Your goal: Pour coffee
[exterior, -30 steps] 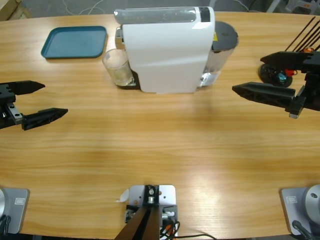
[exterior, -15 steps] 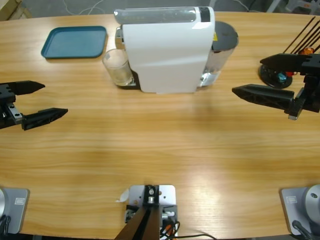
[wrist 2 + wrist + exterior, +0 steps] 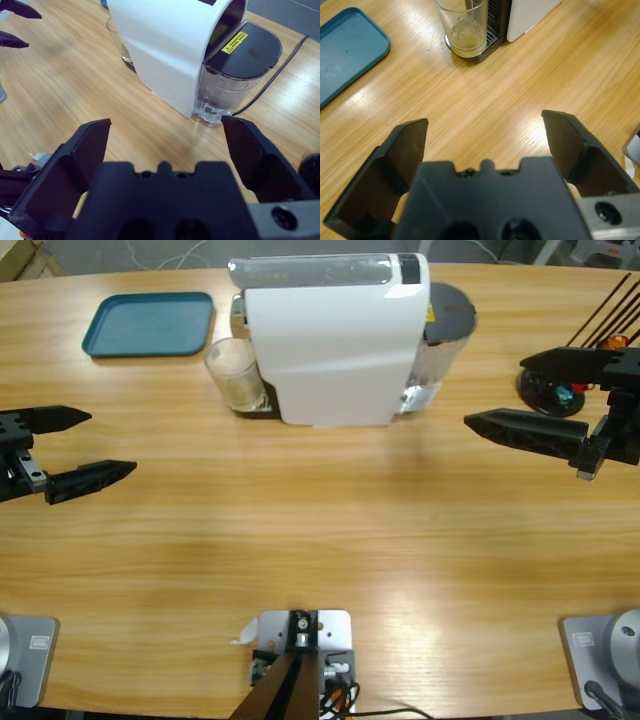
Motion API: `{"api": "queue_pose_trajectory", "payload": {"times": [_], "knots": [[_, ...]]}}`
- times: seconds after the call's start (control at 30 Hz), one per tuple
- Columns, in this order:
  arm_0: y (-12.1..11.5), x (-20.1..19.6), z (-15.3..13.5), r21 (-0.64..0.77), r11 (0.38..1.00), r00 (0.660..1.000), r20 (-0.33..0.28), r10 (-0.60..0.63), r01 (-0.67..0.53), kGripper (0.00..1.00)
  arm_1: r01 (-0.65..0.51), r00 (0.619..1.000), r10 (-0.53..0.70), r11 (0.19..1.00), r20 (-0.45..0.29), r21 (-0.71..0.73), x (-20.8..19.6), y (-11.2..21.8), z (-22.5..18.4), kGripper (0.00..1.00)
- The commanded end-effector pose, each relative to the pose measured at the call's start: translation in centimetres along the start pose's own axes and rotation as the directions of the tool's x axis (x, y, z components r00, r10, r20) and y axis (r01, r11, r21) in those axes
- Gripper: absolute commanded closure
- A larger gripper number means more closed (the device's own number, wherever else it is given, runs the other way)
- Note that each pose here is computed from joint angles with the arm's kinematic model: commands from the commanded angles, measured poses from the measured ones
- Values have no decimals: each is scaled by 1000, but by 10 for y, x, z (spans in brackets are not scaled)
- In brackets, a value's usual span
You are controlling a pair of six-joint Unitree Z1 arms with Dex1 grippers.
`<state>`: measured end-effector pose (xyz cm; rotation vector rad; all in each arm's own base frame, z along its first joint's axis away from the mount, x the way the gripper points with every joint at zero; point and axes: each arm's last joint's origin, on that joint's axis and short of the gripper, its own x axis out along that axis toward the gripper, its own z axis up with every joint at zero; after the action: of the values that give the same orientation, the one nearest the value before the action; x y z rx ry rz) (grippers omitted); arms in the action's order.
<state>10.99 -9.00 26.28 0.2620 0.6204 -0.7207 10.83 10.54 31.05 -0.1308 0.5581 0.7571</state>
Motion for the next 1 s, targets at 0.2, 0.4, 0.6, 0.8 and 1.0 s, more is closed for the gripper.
{"api": "queue_pose_trajectory", "payload": {"times": [0.2, 0.4, 0.6, 0.8, 1.0], "knots": [[-2, 6, -10, -13, 1000, 999, -41, -7, 7, 0, 12, 1000, -12, 1000, -22, -7, -2, 0, -12, 0], [-2, 7, -10, -15, 1000, 999, -43, -8, 8, 0, 20, 1000, -20, 1000, -19, -8, -2, -1, -12, 0], [-2, 7, -10, -15, 1000, 999, -43, -8, 8, 0, 36, 999, -37, 999, -18, -8, -1, -1, -12, 0], [-2, 7, -10, -15, 1000, 999, -45, -8, 8, 0, 36, 999, -36, 999, -16, -8, -1, -1, -12, 0], [-2, 7, -10, -15, 1000, 999, -45, -8, 8, 0, 46, 999, -46, 999, -19, -7, 0, -2, -12, 0]]}}
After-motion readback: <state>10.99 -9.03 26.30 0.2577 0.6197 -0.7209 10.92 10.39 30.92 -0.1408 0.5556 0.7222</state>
